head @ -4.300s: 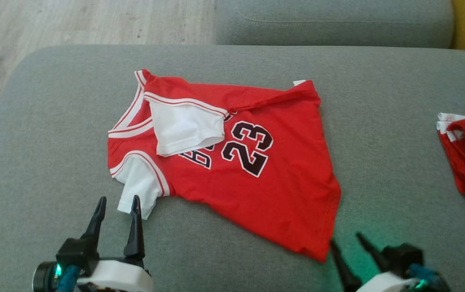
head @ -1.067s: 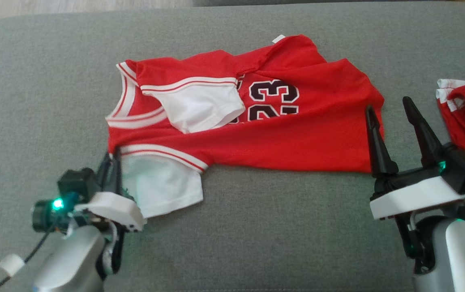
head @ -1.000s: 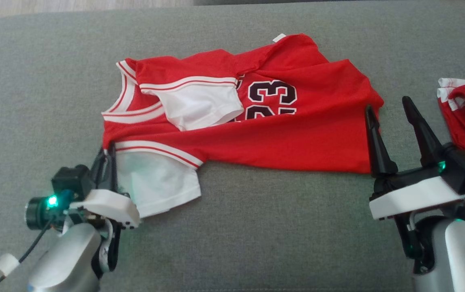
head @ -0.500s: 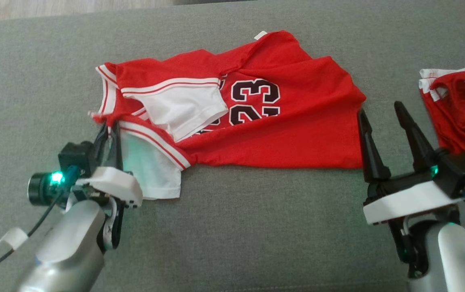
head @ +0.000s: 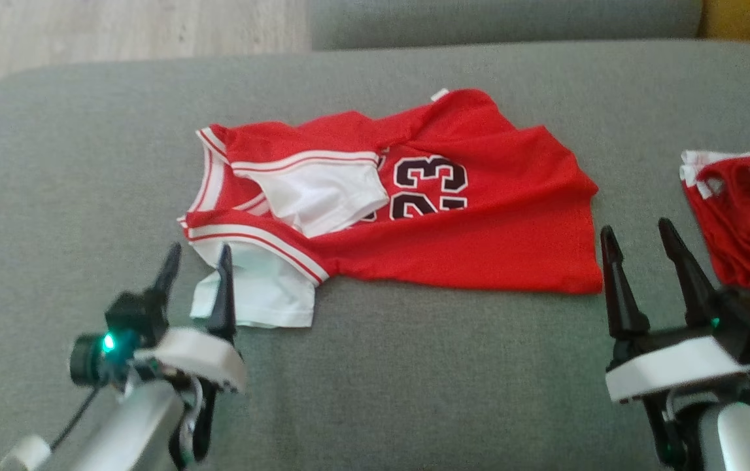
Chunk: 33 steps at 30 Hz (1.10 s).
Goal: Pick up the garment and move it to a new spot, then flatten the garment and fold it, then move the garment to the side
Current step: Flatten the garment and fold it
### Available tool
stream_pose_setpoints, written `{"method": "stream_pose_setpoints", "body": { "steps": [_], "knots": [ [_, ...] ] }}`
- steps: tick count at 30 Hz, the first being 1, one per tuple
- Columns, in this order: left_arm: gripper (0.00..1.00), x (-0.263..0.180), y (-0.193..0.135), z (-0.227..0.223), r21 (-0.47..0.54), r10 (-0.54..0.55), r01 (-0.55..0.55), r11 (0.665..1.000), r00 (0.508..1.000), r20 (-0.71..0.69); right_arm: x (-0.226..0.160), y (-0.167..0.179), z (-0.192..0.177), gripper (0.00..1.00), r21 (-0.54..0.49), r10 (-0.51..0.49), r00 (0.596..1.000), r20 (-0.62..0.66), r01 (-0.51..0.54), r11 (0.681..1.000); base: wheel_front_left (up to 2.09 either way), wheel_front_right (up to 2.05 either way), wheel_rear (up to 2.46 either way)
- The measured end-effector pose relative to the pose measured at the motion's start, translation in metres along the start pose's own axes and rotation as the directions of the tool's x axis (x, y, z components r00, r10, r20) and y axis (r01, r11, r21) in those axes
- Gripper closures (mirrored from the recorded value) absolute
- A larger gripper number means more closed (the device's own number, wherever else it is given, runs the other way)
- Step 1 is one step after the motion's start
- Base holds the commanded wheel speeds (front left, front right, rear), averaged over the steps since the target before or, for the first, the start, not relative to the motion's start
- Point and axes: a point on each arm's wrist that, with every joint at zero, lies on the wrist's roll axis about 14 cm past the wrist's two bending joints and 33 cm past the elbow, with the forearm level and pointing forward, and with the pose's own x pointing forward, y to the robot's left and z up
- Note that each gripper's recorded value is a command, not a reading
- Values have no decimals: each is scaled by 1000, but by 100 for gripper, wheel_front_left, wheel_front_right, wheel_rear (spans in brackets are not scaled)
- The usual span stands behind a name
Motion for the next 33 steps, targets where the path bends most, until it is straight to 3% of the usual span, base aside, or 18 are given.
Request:
{"method": "stream_pose_setpoints", "body": {
  "steps": [15,33],
  "knots": [
    [0,-104,-12,-2,-93,45,-38,995,996,78,-46,10,-8,0,35,7,1000,27,-8,999,0,0,0],
    [0,-116,-14,3,-112,62,-51,992,994,94,-56,18,-43,0,65,26,998,-59,-22,998,0,0,0]
  ]
}}
